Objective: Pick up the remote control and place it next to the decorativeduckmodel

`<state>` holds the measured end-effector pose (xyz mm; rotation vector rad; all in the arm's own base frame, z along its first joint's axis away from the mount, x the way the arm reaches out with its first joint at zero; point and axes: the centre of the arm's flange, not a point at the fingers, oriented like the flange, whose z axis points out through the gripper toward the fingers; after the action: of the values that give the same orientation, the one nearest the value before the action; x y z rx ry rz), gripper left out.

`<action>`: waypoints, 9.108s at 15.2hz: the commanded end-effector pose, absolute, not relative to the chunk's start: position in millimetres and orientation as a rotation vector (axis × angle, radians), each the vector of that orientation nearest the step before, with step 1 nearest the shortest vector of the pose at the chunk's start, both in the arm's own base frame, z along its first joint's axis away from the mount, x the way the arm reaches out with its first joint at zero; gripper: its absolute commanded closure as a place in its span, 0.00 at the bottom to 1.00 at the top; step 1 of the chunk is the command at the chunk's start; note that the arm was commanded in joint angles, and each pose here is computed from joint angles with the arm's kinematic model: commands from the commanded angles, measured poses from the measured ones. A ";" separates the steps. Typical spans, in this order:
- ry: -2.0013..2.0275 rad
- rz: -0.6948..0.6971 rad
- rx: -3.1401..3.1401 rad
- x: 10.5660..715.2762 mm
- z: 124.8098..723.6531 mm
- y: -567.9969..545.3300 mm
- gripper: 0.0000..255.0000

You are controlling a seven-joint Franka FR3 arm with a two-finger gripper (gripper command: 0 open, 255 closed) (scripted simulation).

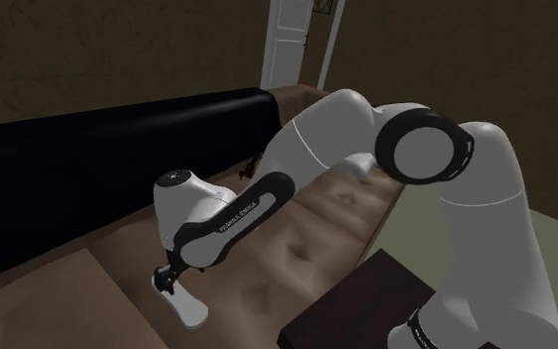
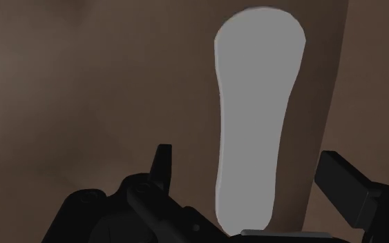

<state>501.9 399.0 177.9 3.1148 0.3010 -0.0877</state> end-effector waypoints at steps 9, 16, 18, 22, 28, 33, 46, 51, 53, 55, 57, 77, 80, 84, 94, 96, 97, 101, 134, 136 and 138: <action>0.319 -0.084 3.102 511.4 114.8 425.1 0.00; 0.319 -0.084 3.102 511.0 106.5 424.9 0.00; 0.319 -0.084 3.102 511.0 106.5 424.9 0.00; 0.319 -0.084 3.102 511.0 106.6 424.9 1.00; 0.319 -0.084 3.102 511.0 106.5 424.9 1.00; 0.319 -0.084 3.102 511.0 132.9 424.9 1.00; 0.319 -0.084 3.102 511.0 201.5 424.9 1.00; 0.319 -0.084 3.102 511.0 227.9 424.9 1.00; 0.319 -0.084 3.102 511.0 238.5 424.9 1.00; 0.319 -0.084 3.102 511.0 249.0 424.9 1.00; 0.319 -0.084 3.102 511.0 259.6 424.9 1.00; 0.319 -0.084 3.102 548.4 319.7 326.2 1.00; 0.319 -0.084 3.102 562.5 319.8 289.2 1.00; 0.319 -0.084 3.102 581.2 320.1 239.8 1.00; 0.319 -0.084 3.102 628.0 320.6 116.4 1.00; 0.319 -0.084 3.102 637.4 320.7 91.7 1.00; 0.319 -0.084 3.102 642.0 320.8 79.4 1.00; 0.319 -0.084 3.102 660.8 321.0 30.0 1.00; 0.319 -0.084 3.102 704.4 194.8 -85.2 1.00; 0.319 -0.084 3.102 704.4 184.2 -85.2 1.00; 0.319 -0.084 3.102 704.4 173.6 -85.2 1.00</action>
<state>703.8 -84.9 178.0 3.1017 0.3189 -0.0853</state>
